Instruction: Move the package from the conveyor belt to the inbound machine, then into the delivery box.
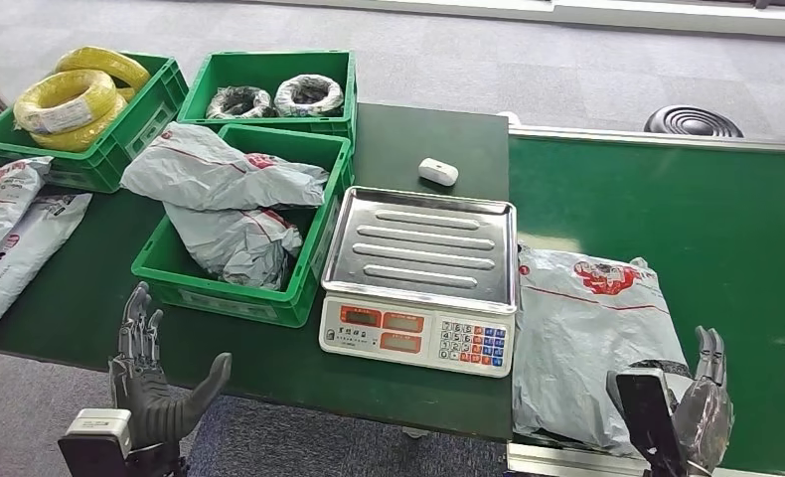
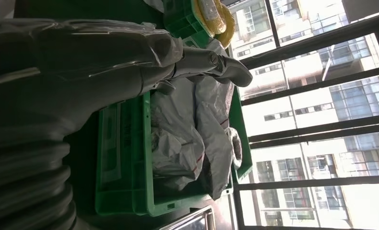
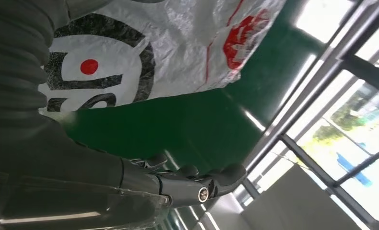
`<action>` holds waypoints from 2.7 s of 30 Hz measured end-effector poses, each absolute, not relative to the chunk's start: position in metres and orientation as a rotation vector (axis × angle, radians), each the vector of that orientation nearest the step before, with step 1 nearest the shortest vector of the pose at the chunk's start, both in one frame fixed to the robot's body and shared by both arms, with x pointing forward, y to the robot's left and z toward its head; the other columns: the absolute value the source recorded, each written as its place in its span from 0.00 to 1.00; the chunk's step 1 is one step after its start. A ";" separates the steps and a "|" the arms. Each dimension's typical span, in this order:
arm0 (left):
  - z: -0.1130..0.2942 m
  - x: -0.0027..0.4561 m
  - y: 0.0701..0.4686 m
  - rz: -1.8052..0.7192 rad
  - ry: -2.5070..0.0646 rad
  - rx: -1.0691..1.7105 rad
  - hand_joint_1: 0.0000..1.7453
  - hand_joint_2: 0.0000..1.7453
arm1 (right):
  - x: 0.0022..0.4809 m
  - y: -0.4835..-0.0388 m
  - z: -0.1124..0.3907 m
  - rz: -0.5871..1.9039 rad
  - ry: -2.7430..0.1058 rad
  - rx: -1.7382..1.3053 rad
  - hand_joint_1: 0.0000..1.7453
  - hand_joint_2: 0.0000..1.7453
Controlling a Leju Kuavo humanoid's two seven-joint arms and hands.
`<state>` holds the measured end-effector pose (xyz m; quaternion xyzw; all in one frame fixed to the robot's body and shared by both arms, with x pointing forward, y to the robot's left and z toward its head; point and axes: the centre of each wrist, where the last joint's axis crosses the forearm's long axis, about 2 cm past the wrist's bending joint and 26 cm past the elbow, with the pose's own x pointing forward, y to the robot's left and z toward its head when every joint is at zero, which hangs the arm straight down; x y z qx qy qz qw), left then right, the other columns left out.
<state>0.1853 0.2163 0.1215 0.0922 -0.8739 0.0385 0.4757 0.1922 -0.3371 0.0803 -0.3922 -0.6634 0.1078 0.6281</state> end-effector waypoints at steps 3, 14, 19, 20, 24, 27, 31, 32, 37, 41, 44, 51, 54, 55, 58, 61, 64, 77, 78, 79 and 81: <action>0.124 0.191 0.215 0.092 -2.151 0.203 0.00 1.00 | 0.211 -0.360 0.070 0.263 -1.413 -0.884 0.00 1.00; 0.130 0.213 0.211 0.075 -2.197 0.138 0.00 1.00 | 0.265 -0.408 0.021 0.401 -1.152 -0.551 0.02 1.00; 0.132 0.216 0.211 0.069 -2.204 0.142 0.00 1.00 | 0.284 -0.409 0.016 0.463 -1.013 -0.506 0.14 1.00; 0.132 0.217 0.211 0.068 -2.206 0.143 0.00 1.00 | 0.288 -0.408 0.017 0.471 -1.001 -0.500 0.32 1.00; 0.132 0.218 0.211 0.067 -2.207 0.146 0.00 1.00 | 0.299 -0.407 0.020 0.496 -0.970 -0.483 0.99 0.00; 0.132 0.218 0.211 0.069 -2.207 0.153 0.00 1.00 | 0.309 -0.410 0.026 0.510 -0.962 -0.489 1.00 0.00; 0.133 0.216 0.213 0.073 -2.201 0.166 0.00 1.00 | 0.321 -0.411 0.035 0.496 -0.973 -0.511 1.00 1.00; 0.133 0.215 0.213 0.073 -2.201 0.169 0.00 1.00 | 0.323 -0.411 0.036 0.488 -0.983 -0.518 1.00 1.00; 0.133 0.213 0.214 0.072 -2.200 0.180 0.00 1.00 | 0.325 -0.411 0.039 0.447 -1.037 -0.547 1.00 1.00; 0.136 0.209 0.215 0.106 -2.224 0.231 0.00 1.00 | 0.349 -0.419 0.090 0.097 -1.437 -0.699 1.00 1.00; 0.138 0.208 0.215 0.122 -2.243 0.262 0.00 1.00 | 0.354 -0.428 0.140 -0.214 -1.751 -0.872 1.00 1.00; 0.142 0.211 0.210 0.121 -2.268 0.266 0.00 1.00 | 0.331 -0.421 0.202 -0.469 -2.091 -1.159 1.00 1.00; 0.143 0.212 0.209 0.123 -2.271 0.264 0.00 1.00 | 0.325 -0.418 0.212 -0.497 -2.137 -1.175 1.00 1.00; 0.143 0.212 0.209 0.123 -2.271 0.264 0.00 1.00 | 0.324 -0.417 0.214 -0.504 -2.148 -1.178 1.00 1.00; 0.144 0.213 0.209 0.122 -2.278 0.263 0.00 1.00 | 0.320 -0.413 0.220 -0.523 -2.224 -1.200 1.00 1.00; 0.148 0.218 0.209 0.113 -2.305 0.267 0.00 1.00 | 0.323 -0.395 0.236 -0.412 -2.333 -1.127 1.00 1.00; 0.156 0.228 0.210 0.110 -2.344 0.274 0.00 1.00 | 0.346 -0.358 0.260 -0.181 -2.334 -0.797 1.00 1.00; 0.187 0.266 0.221 0.099 -2.435 0.283 0.00 1.00 | 0.456 -0.228 0.228 0.686 -1.773 -0.115 1.00 1.00; 0.188 0.267 0.221 0.098 -2.435 0.285 0.00 1.00 | 0.457 -0.220 0.224 0.711 -1.745 -0.101 0.97 1.00; 0.188 0.267 0.222 0.097 -2.434 0.287 0.00 1.00 | 0.457 -0.213 0.221 0.736 -1.720 -0.087 0.93 1.00; 0.188 0.268 0.223 0.093 -2.432 0.296 0.00 1.00 | 0.457 -0.202 0.215 0.788 -1.676 -0.070 0.43 1.00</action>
